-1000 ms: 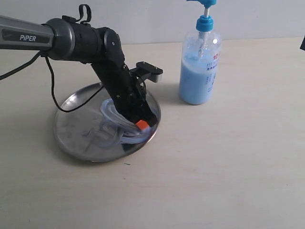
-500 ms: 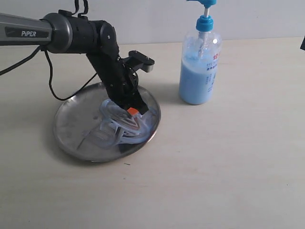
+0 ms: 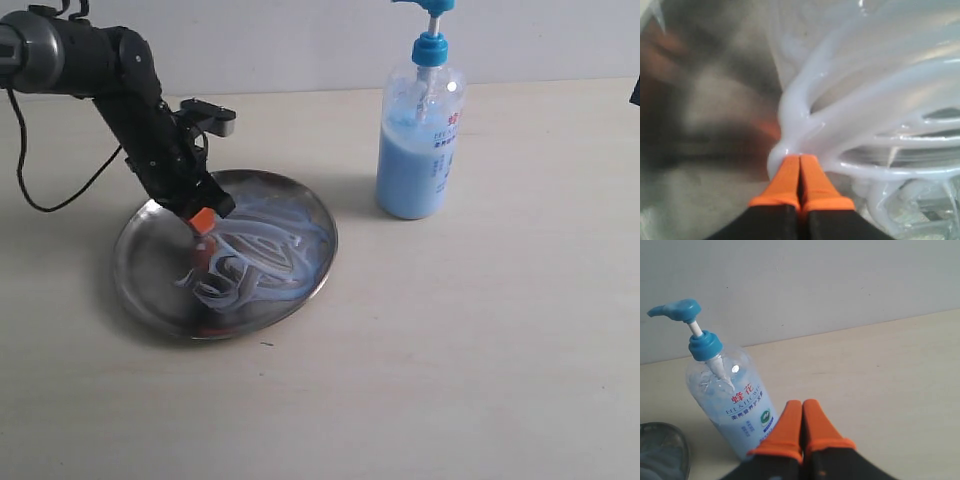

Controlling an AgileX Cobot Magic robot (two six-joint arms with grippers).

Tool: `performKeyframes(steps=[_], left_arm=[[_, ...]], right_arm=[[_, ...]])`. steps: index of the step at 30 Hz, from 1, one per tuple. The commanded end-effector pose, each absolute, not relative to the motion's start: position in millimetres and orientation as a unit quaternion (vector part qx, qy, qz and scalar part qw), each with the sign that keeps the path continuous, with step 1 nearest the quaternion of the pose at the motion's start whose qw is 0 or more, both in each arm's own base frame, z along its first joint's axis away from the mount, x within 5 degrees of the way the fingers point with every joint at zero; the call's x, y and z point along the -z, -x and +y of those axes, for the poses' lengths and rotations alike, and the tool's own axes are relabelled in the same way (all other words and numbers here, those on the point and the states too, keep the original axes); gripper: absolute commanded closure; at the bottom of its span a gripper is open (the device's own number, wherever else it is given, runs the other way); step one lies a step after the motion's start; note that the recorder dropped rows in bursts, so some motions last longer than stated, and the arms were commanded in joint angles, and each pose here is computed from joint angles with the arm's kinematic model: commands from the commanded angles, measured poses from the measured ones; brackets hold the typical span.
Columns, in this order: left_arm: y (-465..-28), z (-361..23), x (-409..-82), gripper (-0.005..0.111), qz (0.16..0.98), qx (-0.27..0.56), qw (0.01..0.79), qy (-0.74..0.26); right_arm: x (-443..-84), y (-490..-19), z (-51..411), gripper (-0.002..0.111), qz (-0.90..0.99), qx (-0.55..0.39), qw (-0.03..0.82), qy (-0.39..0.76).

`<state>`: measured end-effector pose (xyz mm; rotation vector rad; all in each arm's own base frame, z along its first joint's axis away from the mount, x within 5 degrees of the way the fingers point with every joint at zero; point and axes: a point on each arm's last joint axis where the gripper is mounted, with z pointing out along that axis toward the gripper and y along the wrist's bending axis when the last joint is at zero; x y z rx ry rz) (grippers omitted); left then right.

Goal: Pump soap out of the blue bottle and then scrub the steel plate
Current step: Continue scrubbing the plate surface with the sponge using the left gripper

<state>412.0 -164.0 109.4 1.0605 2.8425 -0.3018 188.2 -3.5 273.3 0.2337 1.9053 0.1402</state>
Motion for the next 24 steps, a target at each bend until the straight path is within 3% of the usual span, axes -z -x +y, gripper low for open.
performKeyframes(steps=[1, 9, 24], left_arm=[[-392, -162, -107, 0.107, 0.932, 0.1, 0.03, -0.346], [-347, -176, -91, 0.107, 0.925, 0.105, 0.002, -0.365], [-324, -233, -98, 0.107, 0.894, 0.123, 0.04, -0.43]], right_arm=[[-278, -190, -4, 0.108, 0.805, -0.058, 0.582, -0.098], [-278, -190, -4, 0.108, 0.805, -0.058, 0.582, -0.098], [-278, -190, -4, 0.108, 0.805, -0.059, 0.582, -0.099]])
